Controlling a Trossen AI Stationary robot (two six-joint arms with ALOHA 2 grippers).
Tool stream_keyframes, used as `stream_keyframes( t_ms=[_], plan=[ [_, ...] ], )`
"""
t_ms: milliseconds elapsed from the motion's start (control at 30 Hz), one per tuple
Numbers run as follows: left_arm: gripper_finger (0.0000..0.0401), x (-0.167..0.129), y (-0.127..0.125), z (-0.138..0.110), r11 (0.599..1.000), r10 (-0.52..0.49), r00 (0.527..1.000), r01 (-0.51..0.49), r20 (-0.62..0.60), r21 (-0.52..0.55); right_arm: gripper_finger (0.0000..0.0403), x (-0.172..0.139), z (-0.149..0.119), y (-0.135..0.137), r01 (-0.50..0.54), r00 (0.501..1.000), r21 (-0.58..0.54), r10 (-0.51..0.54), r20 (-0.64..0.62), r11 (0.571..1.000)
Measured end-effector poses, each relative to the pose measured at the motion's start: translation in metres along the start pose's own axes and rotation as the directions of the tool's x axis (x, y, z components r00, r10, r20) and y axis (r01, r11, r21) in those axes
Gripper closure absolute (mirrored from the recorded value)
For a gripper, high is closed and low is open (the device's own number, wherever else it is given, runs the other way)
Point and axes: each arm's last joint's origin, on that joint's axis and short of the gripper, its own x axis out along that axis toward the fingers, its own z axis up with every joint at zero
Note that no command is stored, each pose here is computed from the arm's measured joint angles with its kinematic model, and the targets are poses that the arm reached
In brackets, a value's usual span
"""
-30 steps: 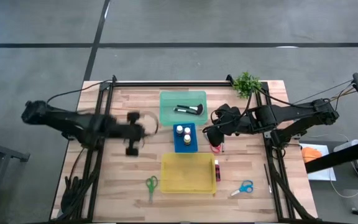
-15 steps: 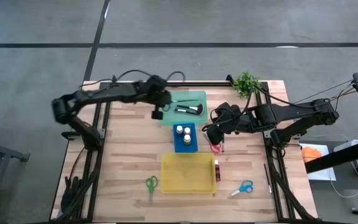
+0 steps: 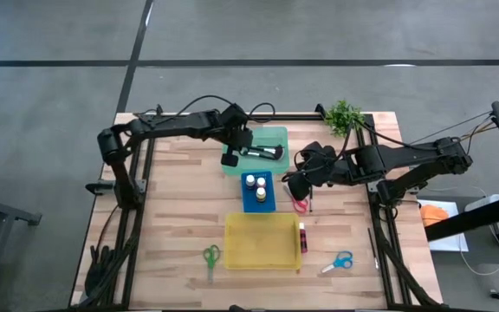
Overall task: Pick & Place Paint Supplies
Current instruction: Put the black lash brush into the green bin, then put the green scissors into the yellow bin
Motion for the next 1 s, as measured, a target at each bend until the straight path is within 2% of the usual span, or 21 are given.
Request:
stream_keyframes(
  t_ms=[233,567,767,833,900,1000],
  plan=[
    [0.0396,0.0,0.0,0.0,1.0,0.0,1.0,0.0,0.001,-0.021,0.019,0.0,0.0,0.0,0.0,1.0,-0.008,0.0,0.0,1.0],
    [0.0289,0.0,0.002,0.002,0.998,0.019,1.0,-0.018,0.019,-0.052,0.019,0.0,0.0,0.0,0.001,1.0,-0.009,-0.001,0.002,1.0],
    [0.0261,-0.015,-0.004,0.001,0.995,-0.028,0.999,0.026,-0.017,-0.095,0.019,0.0,0.0,0.0,0.001,1.0,-0.008,-0.001,0.002,1.0],
    [0.026,-0.032,-0.01,0.002,0.99,-0.083,0.997,0.083,0.003,-0.114,0.019,0.0,0.0,0.0,0.001,1.0,-0.006,-0.001,0.002,1.0],
    [0.026,-0.053,-0.019,0.003,0.972,-0.188,0.981,0.192,0.045,-0.135,0.019,0.0,0.0,0.0,0.0,1.0,-0.007,0.0,0.001,1.0],
    [0.026,-0.085,-0.039,0.004,0.908,-0.37,0.922,0.384,0.11,-0.17,0.019,0.0,0.0,0.0,0.001,1.0,-0.01,-0.001,0.001,1.0]
  ],
)
